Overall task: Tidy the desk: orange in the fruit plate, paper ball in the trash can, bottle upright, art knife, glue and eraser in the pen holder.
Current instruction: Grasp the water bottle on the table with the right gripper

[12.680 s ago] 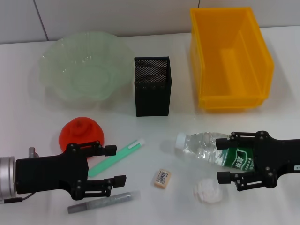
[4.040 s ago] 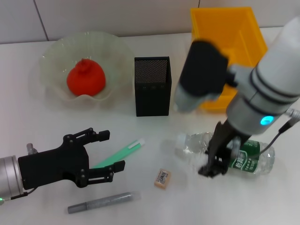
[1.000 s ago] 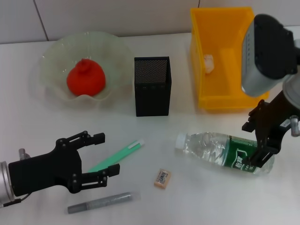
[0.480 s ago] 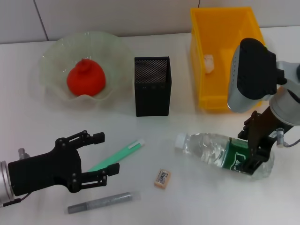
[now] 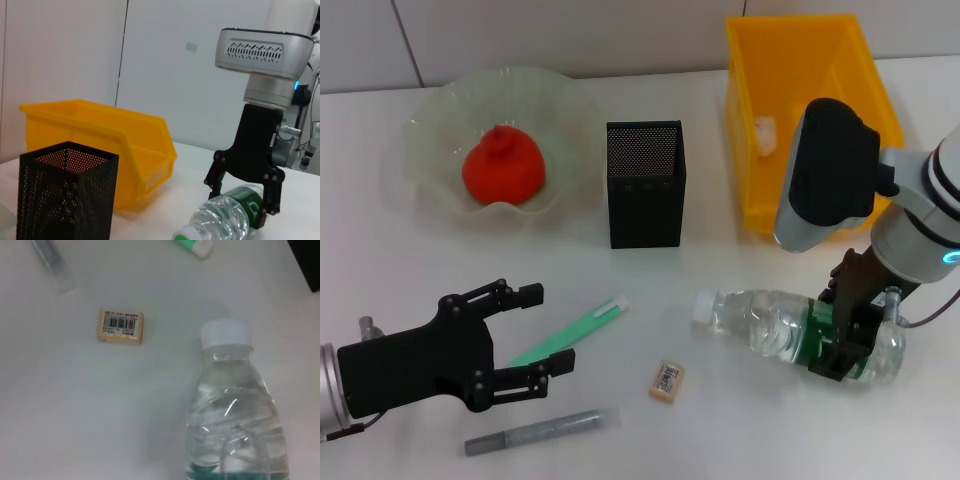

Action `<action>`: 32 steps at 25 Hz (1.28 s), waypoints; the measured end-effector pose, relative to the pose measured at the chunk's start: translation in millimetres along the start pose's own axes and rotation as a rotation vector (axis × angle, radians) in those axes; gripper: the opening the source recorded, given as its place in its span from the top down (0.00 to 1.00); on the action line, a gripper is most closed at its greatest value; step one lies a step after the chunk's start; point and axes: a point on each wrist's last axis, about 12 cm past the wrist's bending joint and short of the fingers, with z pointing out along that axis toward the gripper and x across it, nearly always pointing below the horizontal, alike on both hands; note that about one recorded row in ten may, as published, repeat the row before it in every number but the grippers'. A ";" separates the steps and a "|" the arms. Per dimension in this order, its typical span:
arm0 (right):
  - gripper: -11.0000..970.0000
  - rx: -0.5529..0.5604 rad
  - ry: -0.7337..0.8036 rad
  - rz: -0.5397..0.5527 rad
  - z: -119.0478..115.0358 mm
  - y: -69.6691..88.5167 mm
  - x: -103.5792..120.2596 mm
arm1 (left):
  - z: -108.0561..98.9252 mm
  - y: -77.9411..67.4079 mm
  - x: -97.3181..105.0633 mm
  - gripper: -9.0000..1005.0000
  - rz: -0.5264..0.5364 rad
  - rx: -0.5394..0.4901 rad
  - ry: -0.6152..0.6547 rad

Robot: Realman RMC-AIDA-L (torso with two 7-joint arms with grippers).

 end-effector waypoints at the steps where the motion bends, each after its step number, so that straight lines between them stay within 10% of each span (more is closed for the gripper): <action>1: 0.15 -0.001 0.003 0.001 0.8 0.9 0.0 | 0.2 0.0 -0.1 0.14 0.000 0.000 0.000; 32: 0.19 0.004 0.013 0.018 18.6 10.0 -3.1 | 0.1 -1.1 0.9 0.14 0.006 0.001 0.000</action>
